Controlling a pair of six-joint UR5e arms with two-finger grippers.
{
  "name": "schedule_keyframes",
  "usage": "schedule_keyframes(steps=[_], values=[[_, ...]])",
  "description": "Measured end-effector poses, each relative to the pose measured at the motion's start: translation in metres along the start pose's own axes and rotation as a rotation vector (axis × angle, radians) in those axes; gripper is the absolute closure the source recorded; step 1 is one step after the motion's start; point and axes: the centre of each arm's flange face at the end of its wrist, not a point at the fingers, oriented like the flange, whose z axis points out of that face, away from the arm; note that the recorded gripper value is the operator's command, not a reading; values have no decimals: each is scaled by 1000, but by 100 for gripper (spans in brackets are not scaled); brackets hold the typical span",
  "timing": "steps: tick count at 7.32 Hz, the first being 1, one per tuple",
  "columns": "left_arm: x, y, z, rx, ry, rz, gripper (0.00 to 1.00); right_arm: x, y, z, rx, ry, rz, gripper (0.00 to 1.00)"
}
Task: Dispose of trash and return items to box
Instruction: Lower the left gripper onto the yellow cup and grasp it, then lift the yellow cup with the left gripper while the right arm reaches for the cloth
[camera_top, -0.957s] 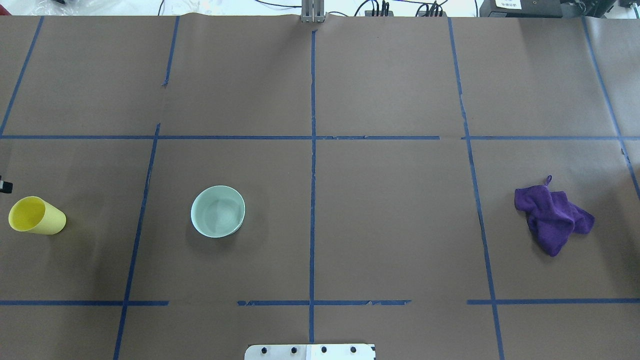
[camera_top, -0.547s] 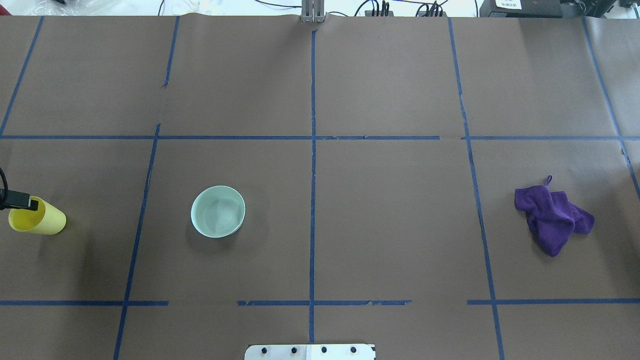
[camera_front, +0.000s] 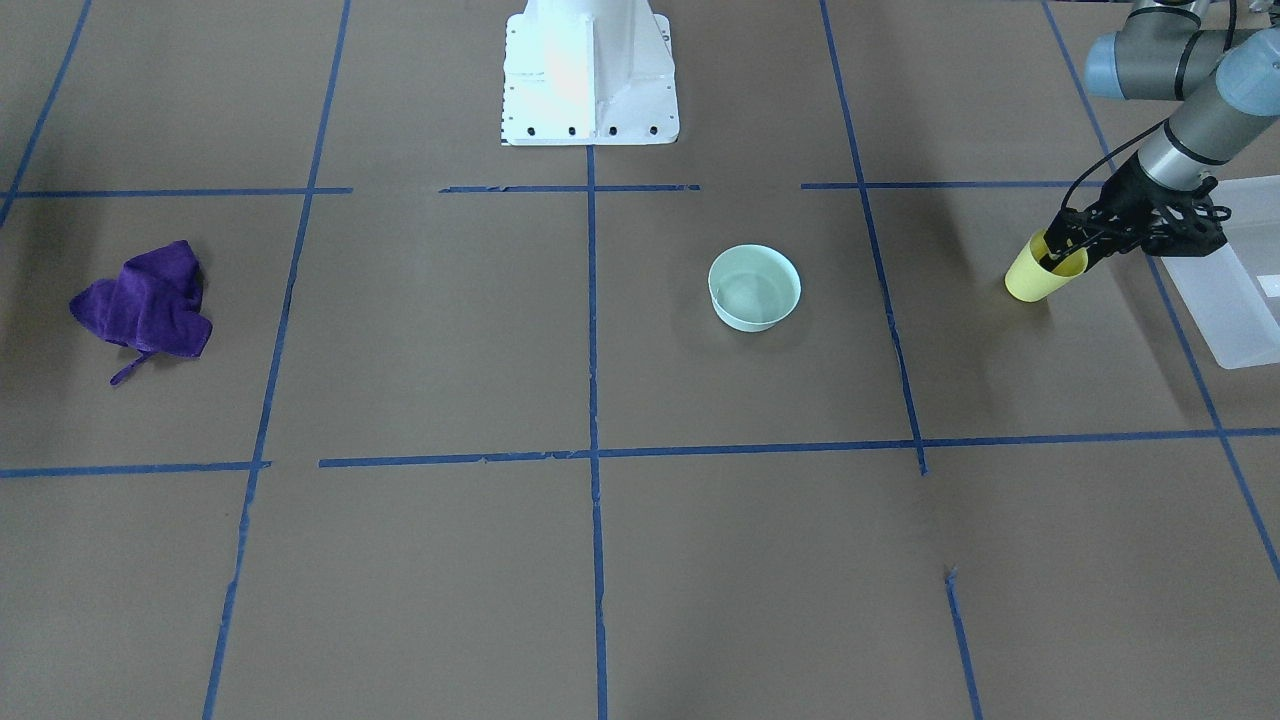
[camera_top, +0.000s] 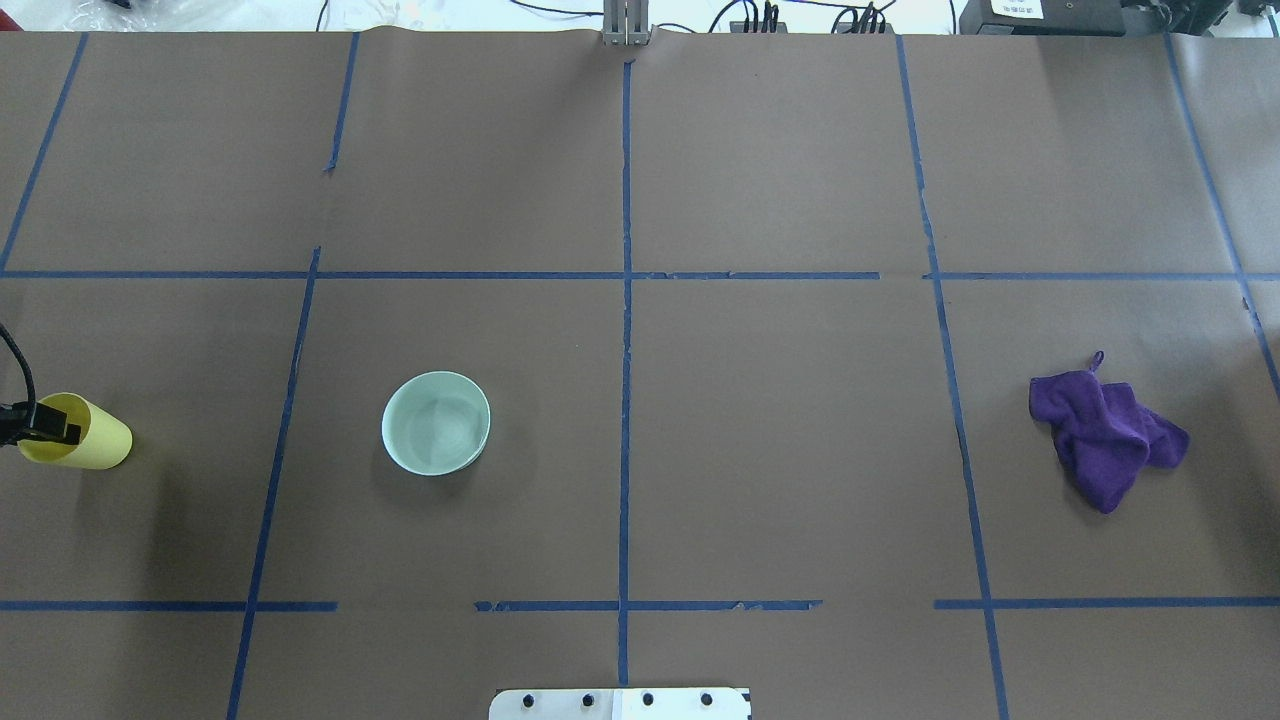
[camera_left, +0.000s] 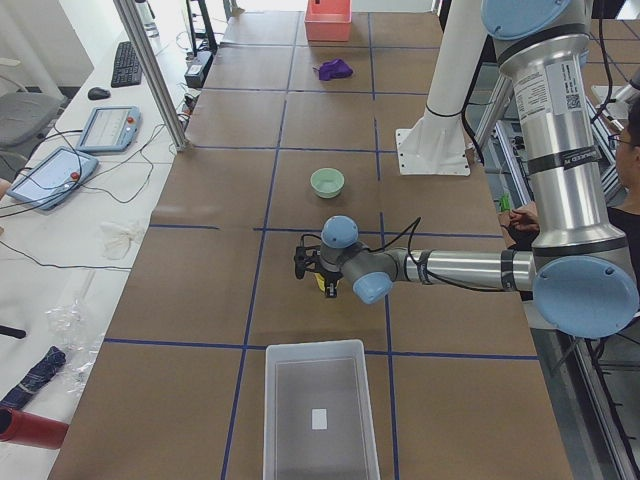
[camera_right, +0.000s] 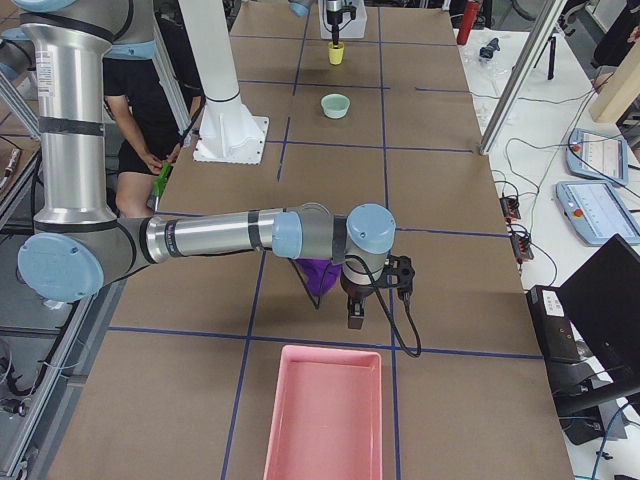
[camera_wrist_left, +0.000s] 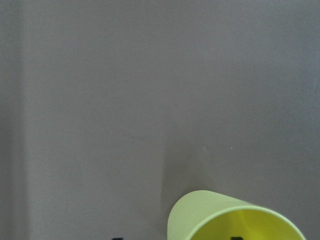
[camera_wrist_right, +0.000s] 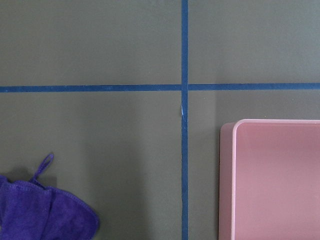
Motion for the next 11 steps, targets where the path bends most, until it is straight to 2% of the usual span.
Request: schedule_keyframes(steps=[3, 5, 7, 10, 11], values=[[15, -4, -16, 14, 19, 6, 100, -11, -4, -10, 20, -7, -18, 0], [38, -12, -41, 16, 7, 10, 100, -14, -3, -8, 28, -29, -9, 0], [32, -43, -88, 44, -68, 46, 100, -31, -1, 11, 44, -44, -10, 0], [5, -131, -189, 117, -207, 142, 100, -96, 28, 83, 100, -64, -59, 0], [-9, -150, -220, 135, -263, 172, 100, -120, 42, 108, 103, -69, -74, 0]])
